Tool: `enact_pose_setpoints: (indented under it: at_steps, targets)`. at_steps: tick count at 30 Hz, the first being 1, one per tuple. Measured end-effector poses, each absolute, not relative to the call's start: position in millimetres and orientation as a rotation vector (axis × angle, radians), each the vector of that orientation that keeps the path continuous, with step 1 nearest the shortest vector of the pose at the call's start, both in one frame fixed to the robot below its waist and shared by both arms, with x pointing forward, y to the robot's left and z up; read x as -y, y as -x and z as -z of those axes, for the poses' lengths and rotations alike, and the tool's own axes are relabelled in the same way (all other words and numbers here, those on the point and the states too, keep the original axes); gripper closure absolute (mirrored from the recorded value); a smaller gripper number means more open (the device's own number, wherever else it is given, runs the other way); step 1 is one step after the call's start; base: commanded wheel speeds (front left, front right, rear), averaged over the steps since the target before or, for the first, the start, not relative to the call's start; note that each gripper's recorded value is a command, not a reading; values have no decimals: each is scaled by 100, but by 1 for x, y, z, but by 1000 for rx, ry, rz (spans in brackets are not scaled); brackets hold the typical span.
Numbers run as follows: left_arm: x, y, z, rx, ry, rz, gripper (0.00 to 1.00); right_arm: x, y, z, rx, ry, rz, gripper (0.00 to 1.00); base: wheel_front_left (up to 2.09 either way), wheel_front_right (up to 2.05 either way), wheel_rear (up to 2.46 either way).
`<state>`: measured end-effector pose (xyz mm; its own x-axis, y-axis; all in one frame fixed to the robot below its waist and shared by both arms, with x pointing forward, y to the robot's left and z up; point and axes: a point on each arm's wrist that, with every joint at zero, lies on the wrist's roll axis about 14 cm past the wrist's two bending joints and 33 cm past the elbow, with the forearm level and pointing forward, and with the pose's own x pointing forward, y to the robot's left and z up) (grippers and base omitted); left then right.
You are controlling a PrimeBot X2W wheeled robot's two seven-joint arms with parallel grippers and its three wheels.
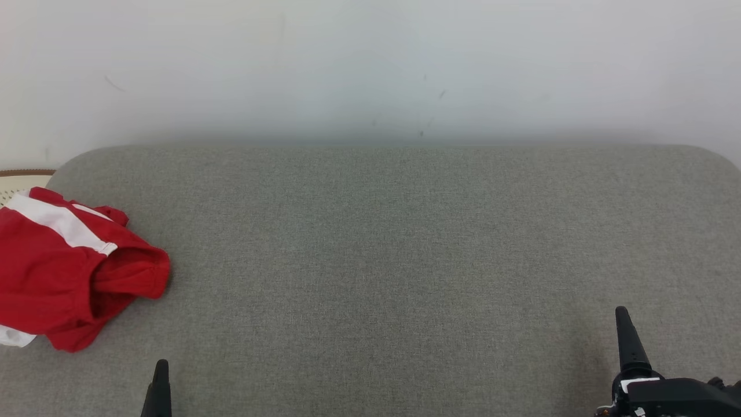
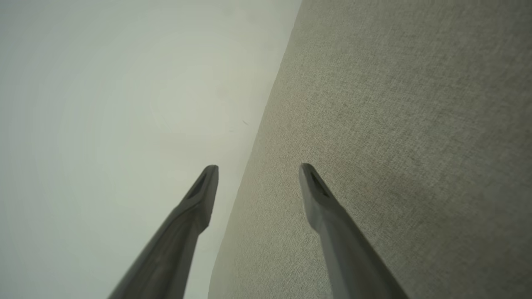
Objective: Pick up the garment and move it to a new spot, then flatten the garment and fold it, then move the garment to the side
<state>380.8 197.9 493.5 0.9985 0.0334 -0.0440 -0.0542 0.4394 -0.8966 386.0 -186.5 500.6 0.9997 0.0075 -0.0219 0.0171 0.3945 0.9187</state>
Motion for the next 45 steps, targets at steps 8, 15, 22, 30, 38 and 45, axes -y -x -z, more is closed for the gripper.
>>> enact_pose_setpoints:
  at_steps: [8, 15, 22, 30, 38, 45]
  targets:
    - [-197, -383, -500, -1, 936, -41, 0, 179, -386, -501, -29, -1012, -19, 0, 0, 0, 0]
    - [-194, -386, -505, 10, 805, -26, 0, 176, -387, -502, -26, -896, -36, 0, 0, 0, 0]
    - [-193, -387, -506, 17, 715, -22, 0, 171, -388, -504, -21, -814, -57, 0, 0, 0, 0]
    - [-192, -389, -512, 35, 595, -21, 0, 166, -389, -506, -13, -703, -87, 0, 0, 0, 0]
    - [-192, -390, -515, 48, 478, -19, 0, 160, -389, -508, -8, -588, -124, 0, 0, 0, 0]
    - [-192, -391, -517, 57, 384, -16, 0, 158, -389, -513, 19, -517, -139, 0, 0, 0, 0]
